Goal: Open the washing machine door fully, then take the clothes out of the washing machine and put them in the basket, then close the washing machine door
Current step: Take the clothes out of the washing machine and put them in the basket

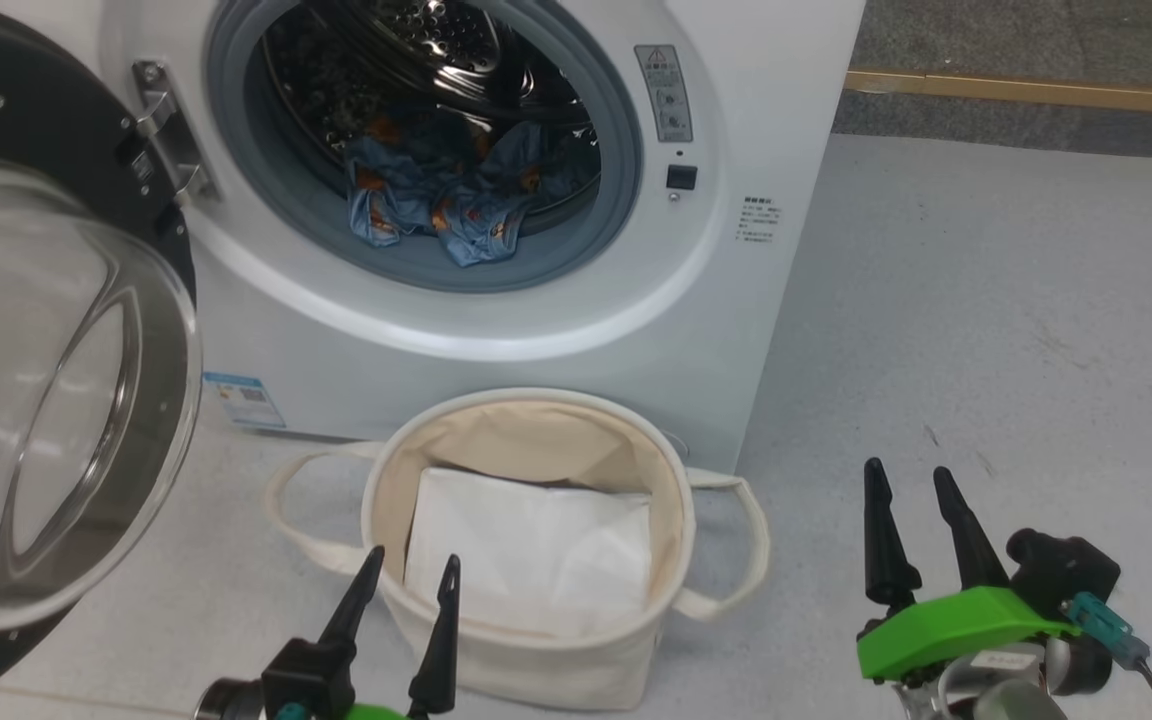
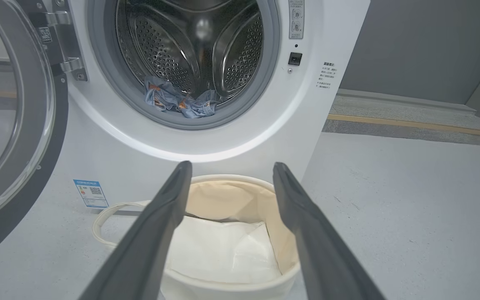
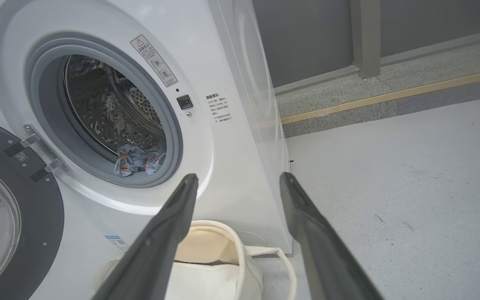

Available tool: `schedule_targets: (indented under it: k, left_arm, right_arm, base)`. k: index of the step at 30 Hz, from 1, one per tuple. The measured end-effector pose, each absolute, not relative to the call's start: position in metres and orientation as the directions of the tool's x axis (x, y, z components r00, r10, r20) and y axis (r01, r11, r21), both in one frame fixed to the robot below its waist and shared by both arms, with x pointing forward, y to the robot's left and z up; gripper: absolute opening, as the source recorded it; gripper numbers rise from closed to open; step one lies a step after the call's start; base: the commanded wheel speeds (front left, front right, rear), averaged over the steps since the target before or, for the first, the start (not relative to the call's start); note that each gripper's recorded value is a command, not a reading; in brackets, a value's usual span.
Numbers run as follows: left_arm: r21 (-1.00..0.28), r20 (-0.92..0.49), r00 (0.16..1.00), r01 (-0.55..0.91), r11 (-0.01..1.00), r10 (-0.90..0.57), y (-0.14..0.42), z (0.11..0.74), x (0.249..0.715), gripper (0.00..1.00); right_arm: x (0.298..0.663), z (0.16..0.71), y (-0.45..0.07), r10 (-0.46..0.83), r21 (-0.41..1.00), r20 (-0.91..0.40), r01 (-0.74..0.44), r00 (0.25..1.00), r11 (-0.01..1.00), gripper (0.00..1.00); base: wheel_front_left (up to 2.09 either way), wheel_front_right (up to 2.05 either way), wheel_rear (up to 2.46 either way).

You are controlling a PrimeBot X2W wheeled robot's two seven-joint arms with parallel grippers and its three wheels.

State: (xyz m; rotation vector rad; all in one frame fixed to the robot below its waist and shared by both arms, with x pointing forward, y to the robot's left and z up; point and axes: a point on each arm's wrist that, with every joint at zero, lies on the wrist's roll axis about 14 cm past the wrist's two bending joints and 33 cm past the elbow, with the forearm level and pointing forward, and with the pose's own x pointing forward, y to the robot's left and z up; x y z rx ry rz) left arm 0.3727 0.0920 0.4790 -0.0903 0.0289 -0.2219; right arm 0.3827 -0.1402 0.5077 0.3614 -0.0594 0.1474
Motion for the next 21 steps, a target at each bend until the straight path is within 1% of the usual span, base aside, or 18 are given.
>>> schedule_targets:
  k: [12, 16, 21]
  left_arm:
    - [-0.097, -0.008, 0.976, 0.215, 0.972, -0.217, 0.092, 0.482, 0.378, 1.00]
    - [-0.090, -0.003, 0.976, 0.218, 0.972, -0.219, 0.092, 0.484, 0.381, 1.00]
    - [-0.084, -0.009, 0.976, 0.217, 0.973, -0.219, 0.092, 0.481, 0.382, 1.00]
  right_arm:
    - [0.386, 0.502, -0.137, 0.142, 0.350, 0.069, -0.157, 0.988, 0.924, 1.00]
    - [0.388, 0.499, -0.136, 0.145, 0.352, 0.061, -0.157, 0.988, 0.923, 1.00]
    - [0.389, 0.495, -0.132, 0.156, 0.354, 0.048, -0.163, 0.987, 0.921, 1.00]
  base:
    - [1.27, -1.01, -0.26]
    - [0.55, -0.55, 0.00]
    - [0.05, -0.05, 0.00]
